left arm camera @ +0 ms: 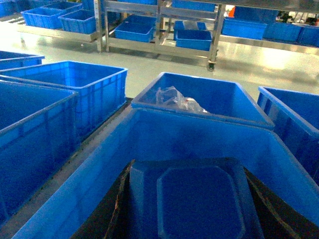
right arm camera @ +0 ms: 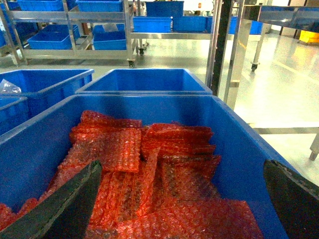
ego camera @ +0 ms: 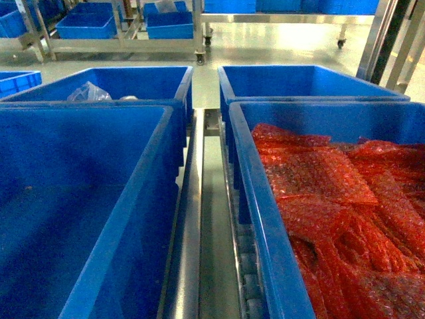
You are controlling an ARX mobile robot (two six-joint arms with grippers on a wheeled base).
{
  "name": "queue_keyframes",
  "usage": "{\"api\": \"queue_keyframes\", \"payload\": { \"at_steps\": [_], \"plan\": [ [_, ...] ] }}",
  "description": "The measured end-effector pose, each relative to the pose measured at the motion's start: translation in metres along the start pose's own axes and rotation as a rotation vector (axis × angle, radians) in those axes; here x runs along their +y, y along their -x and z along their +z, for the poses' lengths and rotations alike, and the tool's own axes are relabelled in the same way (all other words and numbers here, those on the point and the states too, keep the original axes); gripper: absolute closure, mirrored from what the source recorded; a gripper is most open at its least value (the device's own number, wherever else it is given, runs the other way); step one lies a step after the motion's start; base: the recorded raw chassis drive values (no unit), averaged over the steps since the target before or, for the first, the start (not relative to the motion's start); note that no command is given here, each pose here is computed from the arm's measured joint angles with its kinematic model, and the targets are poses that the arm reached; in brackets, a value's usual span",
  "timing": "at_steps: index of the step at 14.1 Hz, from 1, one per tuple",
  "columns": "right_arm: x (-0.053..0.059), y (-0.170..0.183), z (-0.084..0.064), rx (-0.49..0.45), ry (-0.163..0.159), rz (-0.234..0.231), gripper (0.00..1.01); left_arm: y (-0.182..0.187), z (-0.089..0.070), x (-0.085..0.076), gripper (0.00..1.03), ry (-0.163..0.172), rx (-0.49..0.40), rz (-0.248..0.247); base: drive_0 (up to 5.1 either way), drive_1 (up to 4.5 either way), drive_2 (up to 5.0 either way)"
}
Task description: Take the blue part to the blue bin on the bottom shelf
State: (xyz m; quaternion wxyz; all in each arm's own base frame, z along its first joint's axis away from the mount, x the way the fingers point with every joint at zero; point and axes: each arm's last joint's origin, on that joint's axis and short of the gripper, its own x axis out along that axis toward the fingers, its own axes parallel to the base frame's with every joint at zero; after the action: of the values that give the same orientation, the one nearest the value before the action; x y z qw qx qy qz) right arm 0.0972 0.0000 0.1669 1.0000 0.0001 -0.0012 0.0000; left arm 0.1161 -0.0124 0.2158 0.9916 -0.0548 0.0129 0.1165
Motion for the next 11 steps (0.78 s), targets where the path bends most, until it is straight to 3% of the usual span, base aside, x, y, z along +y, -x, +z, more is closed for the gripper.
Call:
{"api": "queue_keyframes", "payload": {
  "at_steps": [1, 2, 3, 5, 7, 8, 9, 10, 11],
  "plan": [
    [0.000, 0.000, 0.000, 0.000, 0.000, 0.000, 0.03, 0.000, 0.000, 0.000, 0.59, 0.000, 0.000, 0.000, 0.0, 0.00, 0.0],
    [0.000, 0.000, 0.000, 0.000, 0.000, 0.000, 0.03, 0.000, -0.001, 0.000, 0.59, -0.036, 0.028, -0.049, 0.0, 0.00, 0.0],
    [0.000, 0.000, 0.000, 0.000, 0.000, 0.000, 0.03, -0.001, -0.001, -0.005, 0.59, -0.092, 0.028, -0.166, 0.0, 0.00, 0.0],
    [0.000, 0.000, 0.000, 0.000, 0.000, 0.000, 0.03, -0.018, 0.009, -0.033, 0.59, -0.121, 0.003, -0.336, 0.0, 0.00, 0.0],
    [0.000, 0.000, 0.000, 0.000, 0.000, 0.000, 0.03, -0.062, 0.017, -0.056, 0.59, -0.114, -0.015, -0.331, 0.0, 0.00, 0.0],
    [0.000, 0.000, 0.000, 0.000, 0.000, 0.000, 0.03, -0.084, 0.012, -0.062, 0.51, -0.117, -0.005, -0.311, 0.0, 0.00, 0.0],
    [0.000, 0.000, 0.000, 0.000, 0.000, 0.000, 0.03, -0.098, -0.004, -0.060, 0.34, -0.143, 0.076, -0.281, 0.0, 0.00, 0.0],
    [0.000, 0.000, 0.000, 0.000, 0.000, 0.000, 0.03, -0.091, -0.009, -0.054, 0.22, -0.155, 0.119, -0.267, 0.0, 0.00, 0.0],
    [0.000, 0.000, 0.000, 0.000, 0.000, 0.000, 0.03, -0.070, 0.006, -0.051, 0.07, -0.131, 0.097, -0.275, 0.0, 0.00, 0.0]
  ]
}}
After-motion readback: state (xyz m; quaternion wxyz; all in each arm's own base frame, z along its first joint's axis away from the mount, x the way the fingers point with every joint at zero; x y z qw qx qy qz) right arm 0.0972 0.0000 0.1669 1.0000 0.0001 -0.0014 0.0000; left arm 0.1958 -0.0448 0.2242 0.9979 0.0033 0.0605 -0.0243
